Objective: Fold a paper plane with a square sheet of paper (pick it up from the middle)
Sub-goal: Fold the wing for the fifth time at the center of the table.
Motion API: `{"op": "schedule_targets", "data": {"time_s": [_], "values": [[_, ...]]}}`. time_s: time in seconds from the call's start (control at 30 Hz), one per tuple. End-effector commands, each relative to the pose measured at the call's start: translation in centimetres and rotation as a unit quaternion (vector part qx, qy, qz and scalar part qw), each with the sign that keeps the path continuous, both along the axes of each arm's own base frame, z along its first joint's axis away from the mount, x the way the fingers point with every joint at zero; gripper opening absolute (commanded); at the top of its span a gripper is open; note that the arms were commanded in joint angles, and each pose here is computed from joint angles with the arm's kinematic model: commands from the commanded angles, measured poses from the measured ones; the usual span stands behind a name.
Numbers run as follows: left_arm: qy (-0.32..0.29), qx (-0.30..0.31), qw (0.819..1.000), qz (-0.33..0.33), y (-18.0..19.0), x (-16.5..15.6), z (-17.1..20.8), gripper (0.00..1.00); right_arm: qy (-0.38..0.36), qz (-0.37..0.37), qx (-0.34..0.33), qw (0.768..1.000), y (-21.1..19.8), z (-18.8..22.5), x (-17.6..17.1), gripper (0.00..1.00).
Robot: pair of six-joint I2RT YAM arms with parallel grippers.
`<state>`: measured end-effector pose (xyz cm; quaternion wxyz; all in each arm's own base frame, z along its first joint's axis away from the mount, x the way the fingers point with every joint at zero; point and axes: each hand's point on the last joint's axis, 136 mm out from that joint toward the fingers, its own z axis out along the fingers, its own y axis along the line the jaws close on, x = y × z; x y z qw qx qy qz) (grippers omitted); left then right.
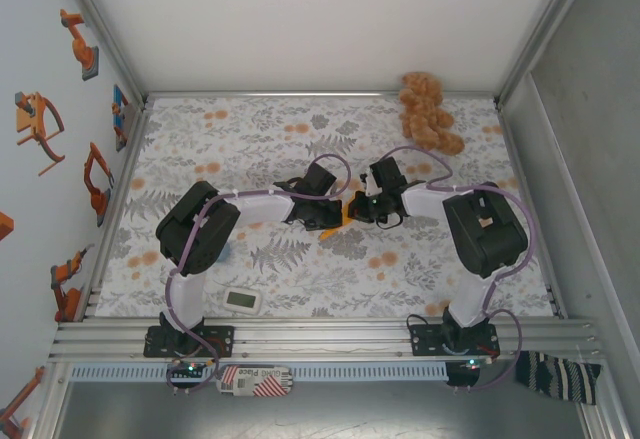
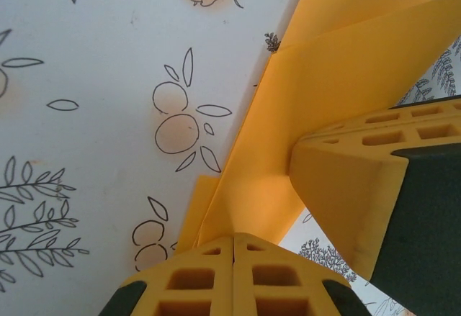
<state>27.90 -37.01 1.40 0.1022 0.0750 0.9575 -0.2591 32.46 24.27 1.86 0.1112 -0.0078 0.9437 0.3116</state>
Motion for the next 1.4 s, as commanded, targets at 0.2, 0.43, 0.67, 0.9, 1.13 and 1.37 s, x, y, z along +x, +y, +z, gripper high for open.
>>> {"op": "schedule_targets", "data": {"time_s": [0.2, 0.43, 0.67, 0.9, 1.13, 1.37], "values": [[0.040, 0.062, 0.997, 0.003, 2.6, -1.7, -3.1, 0.06, 0.026, -0.016, -0.046, 0.998, -1.0, -2.5, 0.0, 0.00], [-0.013, -0.017, 1.000, -0.022, -0.1, -0.2, 3.3, 0.09, 0.040, -0.009, -0.061, 0.997, -1.4, -3.5, -0.6, 0.00], [-0.003, -0.057, 0.998, -0.037, -1.4, -0.8, 4.0, 0.11, 0.054, -0.001, -0.070, 0.996, -1.7, -4.5, -1.2, 0.00], [0.007, -0.031, 0.999, -0.026, -1.0, -0.2, 1.9, 0.09, 0.068, 0.005, -0.078, 0.995, -2.0, -5.3, -1.7, 0.00], [-0.002, -0.032, 0.999, -0.021, -0.9, 1.0, 2.1, 0.09, 0.070, 0.009, -0.084, 0.994, -2.2, -5.6, -2.0, 0.00], [0.012, -0.025, 0.999, -0.023, -0.9, 1.4, 0.9, 0.09, 0.068, 0.012, -0.080, 0.994, -2.0, -5.4, -1.9, 0.00]]}}
